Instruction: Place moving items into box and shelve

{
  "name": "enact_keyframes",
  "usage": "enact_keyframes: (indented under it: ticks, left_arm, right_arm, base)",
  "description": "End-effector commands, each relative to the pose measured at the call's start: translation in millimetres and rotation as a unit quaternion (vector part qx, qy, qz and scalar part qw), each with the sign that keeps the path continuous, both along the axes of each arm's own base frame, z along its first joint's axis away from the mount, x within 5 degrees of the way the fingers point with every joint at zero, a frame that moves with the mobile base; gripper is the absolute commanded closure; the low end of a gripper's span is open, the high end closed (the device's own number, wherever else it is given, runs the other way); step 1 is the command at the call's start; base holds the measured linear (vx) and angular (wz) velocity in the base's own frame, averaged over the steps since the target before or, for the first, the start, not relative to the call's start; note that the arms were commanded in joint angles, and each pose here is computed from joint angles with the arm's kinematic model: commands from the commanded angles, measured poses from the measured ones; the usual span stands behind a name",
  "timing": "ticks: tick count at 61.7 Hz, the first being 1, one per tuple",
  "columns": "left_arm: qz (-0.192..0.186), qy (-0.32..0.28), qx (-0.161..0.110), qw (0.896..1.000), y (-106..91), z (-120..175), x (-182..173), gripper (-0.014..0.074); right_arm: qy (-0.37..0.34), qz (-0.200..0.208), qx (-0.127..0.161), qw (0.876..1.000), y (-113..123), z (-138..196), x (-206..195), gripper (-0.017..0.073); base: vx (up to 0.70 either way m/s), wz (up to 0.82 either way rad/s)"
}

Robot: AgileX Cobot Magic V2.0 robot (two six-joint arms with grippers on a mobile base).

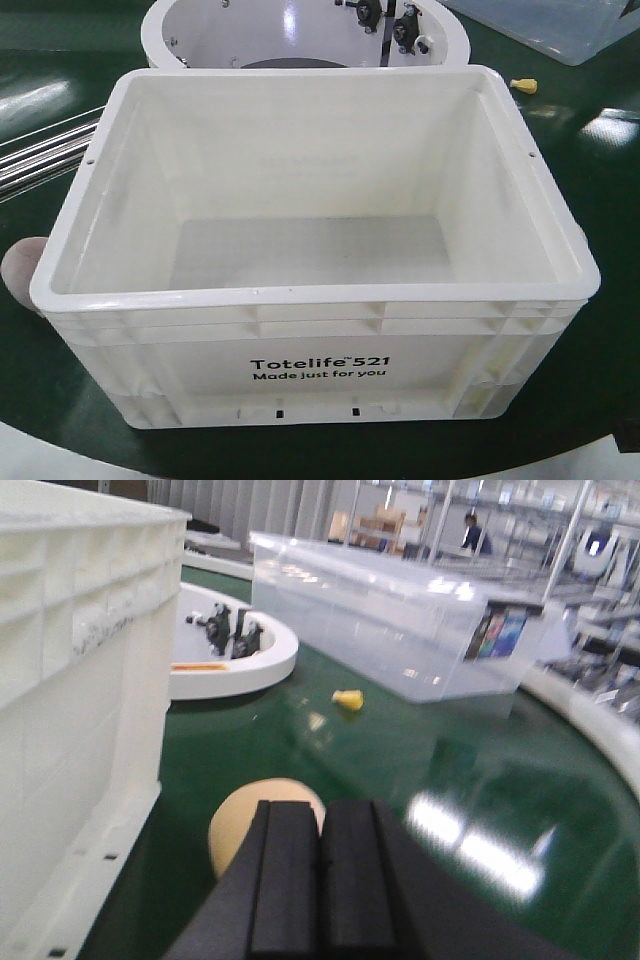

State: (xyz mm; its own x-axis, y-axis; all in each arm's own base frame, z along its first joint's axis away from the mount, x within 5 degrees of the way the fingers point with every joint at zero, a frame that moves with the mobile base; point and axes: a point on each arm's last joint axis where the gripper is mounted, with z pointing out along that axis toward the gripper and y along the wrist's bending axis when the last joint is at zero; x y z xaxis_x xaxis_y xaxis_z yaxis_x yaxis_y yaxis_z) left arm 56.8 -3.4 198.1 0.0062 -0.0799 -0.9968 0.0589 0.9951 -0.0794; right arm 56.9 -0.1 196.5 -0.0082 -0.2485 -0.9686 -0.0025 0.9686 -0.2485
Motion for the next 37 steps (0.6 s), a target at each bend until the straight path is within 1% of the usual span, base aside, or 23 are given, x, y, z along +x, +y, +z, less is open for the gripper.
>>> enact_keyframes:
  ticks: [1, 8, 12, 14, 16, 20, 22, 24, 27, 28, 30, 32, 35, 37]
  left_arm:
    - [0.005, -0.062, -0.004, 0.998, 0.9, 7, -1, 0.06]
    - [0.006, -0.083, -0.005, 0.996, 1.2, 11, -2, 0.06]
    - [0.007, -0.101, -0.006, 0.995, 1.4, 16, -3, 0.06]
    - [0.007, -0.107, -0.006, 0.994, 1.5, 19, -3, 0.06]
    - [0.007, -0.116, -0.007, 0.993, 1.5, 23, -4, 0.06]
    - [0.008, -0.149, -0.009, 0.989, 1.9, 40, -8, 0.06]
    - [0.008, -0.167, -0.01, 0.986, 2.1, 50, -11, 0.06]
    - [0.009, -0.186, -0.01, 0.982, 2.3, 62, -14, 0.06]
    - [0.009, -0.22, -0.011, 0.975, 2.7, 83, -22, 0.06]
    - [0.01, -0.23, -0.007, 0.973, 2.9, 90, -24, 0.06]
    - [0.011, -0.253, -0.008, 0.967, 3.2, 105, -30, 0.06]
    - [0.014, -0.277, 0.001, 0.961, 3.6, 121, -37, 0.06]
    - [0.021, -0.318, 0.02, 0.948, 4.0, 152, -48, 0.06]
    - [0.027, -0.336, 0.033, 0.941, 4.2, 170, -53, 0.06]
  right_arm:
    - [-0.078, -0.001, -0.023, 0.997, 0, 13, -2, 0.0568]
    - [-0.111, 0.0, -0.018, 0.994, 0, 19, -3, 0.0568]
    - [-0.136, 0.0, -0.018, 0.991, 1, 23, -4, 0.0568]
    - [-0.151, 0.001, -0.014, 0.988, 1, 27, -5, 0.0568]
    - [-0.169, 0.002, 0.002, 0.986, 1, 31, -6, 0.0568]
    - [-0.204, 0.008, 0.06, 0.977, 0, 45, -10, 0.0568]
    - [-0.218, 0.011, 0.08, 0.973, -1, 56, -13, 0.0568]
    - [-0.228, 0.013, 0.086, 0.97, -1, 67, -16, 0.0568]
    - [-0.247, 0.015, 0.083, 0.965, -1, 89, -23, 0.0568]
    - [-0.247, 0.015, 0.083, 0.965, -1, 94, -25, 0.0568]
    - [-0.254, 0.016, 0.082, 0.964, -1, 109, -29, 0.0568]
    - [-0.258, 0.017, 0.082, 0.962, 0, 125, -32, 0.0568]
    - [-0.268, 0.019, 0.081, 0.96, 0, 154, -39, 0.0568]
    - [-0.268, 0.019, 0.081, 0.96, 0, 168, -38, 0.0568]
  base:
    - [0.0, 0.0]
    - [0.0, 0.0]
    - [0.0, 0.0]
    - [0.0, 0.0]
    - [0.0, 0.0]
    - [0.0, 0.0]
    - [0.0, 0.0]
    - [0.0, 0.0]
    - [0.0, 0.0]
    - [0.0, 0.0]
    - [0.0, 0.0]
    - [0.0, 0.0]
    - [0.0, 0.0]
    - [0.0, 0.0]
